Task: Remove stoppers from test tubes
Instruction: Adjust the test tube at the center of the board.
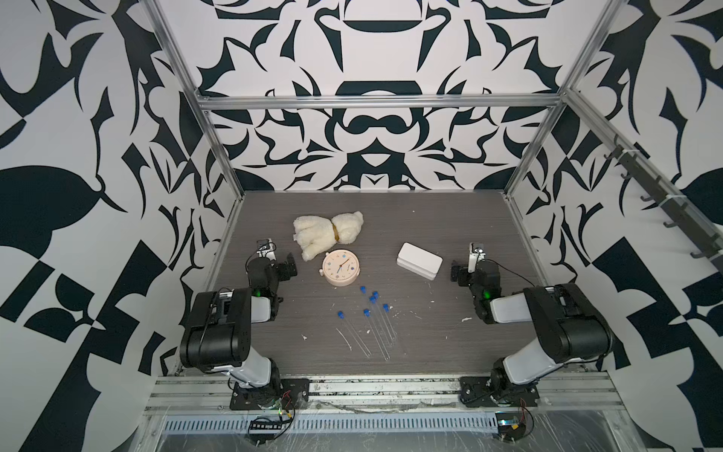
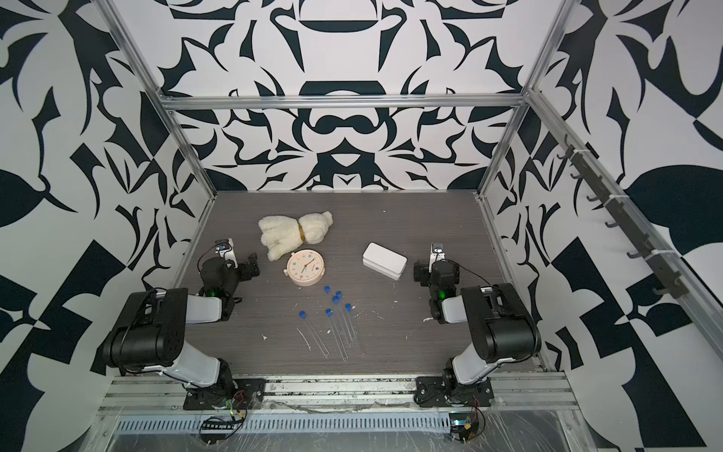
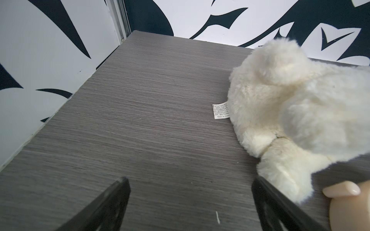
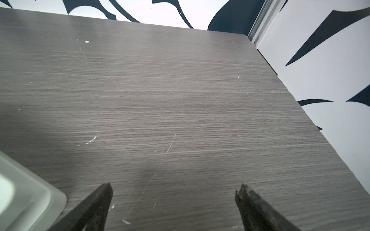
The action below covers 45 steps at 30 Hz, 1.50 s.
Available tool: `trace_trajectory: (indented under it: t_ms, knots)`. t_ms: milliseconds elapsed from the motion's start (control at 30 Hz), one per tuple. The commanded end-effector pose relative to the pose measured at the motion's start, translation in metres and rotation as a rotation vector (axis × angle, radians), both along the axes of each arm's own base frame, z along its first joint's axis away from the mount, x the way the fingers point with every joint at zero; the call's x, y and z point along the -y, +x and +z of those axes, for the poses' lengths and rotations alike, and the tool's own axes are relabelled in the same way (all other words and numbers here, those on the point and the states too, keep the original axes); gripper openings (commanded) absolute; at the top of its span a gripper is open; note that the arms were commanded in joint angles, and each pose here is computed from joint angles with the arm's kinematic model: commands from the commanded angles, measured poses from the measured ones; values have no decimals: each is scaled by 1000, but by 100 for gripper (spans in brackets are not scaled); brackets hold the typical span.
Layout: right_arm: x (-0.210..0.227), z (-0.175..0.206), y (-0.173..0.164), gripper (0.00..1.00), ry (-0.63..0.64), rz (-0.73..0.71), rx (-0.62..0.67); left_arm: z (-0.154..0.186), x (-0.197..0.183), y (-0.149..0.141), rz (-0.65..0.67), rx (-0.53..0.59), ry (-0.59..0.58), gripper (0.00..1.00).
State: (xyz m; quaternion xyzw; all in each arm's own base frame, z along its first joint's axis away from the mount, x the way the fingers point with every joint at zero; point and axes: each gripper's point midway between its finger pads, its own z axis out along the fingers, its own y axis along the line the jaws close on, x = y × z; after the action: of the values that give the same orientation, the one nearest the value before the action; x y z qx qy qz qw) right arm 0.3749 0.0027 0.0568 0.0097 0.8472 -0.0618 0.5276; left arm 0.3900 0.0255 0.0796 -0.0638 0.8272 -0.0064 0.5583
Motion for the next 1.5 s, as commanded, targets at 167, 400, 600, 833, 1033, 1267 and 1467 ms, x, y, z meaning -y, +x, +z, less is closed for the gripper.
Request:
trace_trajectory:
  t_ms: [167, 400, 600, 833, 1033, 1267, 1467]
  knots:
    - [-2, 23, 10, 99, 1, 2, 72, 7, 2, 4, -14, 12, 2, 99]
    - [-2, 23, 10, 99, 0, 2, 73, 7, 2, 4, -13, 13, 2, 99]
    - [-2, 23, 10, 99, 0, 2, 73, 7, 2, 4, -13, 11, 2, 99]
    - [-2, 24, 9, 99, 5, 1, 82, 8, 2, 4, -13, 13, 0, 99]
    - [-11, 22, 11, 99, 12, 55, 67, 8, 1, 5, -10, 15, 2, 99]
    - [-7, 23, 12, 99, 46, 56, 66, 8, 0, 4, -10, 15, -2, 99]
    - [35, 81, 27, 89, 47, -253, -88, 57, 8, 7, 23, -28, 53, 98]
